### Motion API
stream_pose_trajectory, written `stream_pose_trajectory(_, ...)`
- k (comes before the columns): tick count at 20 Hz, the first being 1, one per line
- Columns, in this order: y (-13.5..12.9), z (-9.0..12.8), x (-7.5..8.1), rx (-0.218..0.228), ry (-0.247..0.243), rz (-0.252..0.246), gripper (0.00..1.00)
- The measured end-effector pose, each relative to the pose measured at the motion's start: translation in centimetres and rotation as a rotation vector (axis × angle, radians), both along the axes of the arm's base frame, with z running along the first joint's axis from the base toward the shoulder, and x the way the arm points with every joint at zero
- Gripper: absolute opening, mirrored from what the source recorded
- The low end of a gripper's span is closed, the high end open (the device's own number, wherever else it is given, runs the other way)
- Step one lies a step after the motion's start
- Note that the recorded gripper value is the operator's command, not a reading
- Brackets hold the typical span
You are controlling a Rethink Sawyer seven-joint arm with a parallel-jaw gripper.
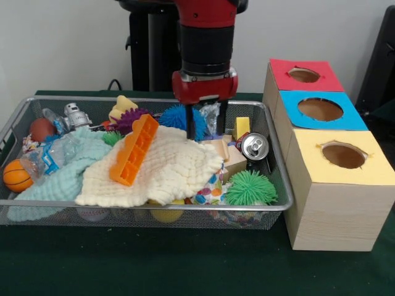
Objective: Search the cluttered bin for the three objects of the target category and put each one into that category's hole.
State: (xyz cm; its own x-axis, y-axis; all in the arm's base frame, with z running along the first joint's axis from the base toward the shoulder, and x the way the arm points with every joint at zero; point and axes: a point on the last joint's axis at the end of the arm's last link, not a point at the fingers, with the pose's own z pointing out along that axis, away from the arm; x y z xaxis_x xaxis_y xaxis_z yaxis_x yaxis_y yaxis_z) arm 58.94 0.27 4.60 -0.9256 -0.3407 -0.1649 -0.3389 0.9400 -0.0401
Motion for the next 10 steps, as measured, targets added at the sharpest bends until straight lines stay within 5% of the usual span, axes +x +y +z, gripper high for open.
stream_pose_trajectory(6, -2.1, -2.6, -0.4, -0.072, -0.008, 0.094, 1.00)
stream_pose_trajectory(10, -2.0, -5.1, -0.6, -0.165, -0.045, 0.253, 1.00)
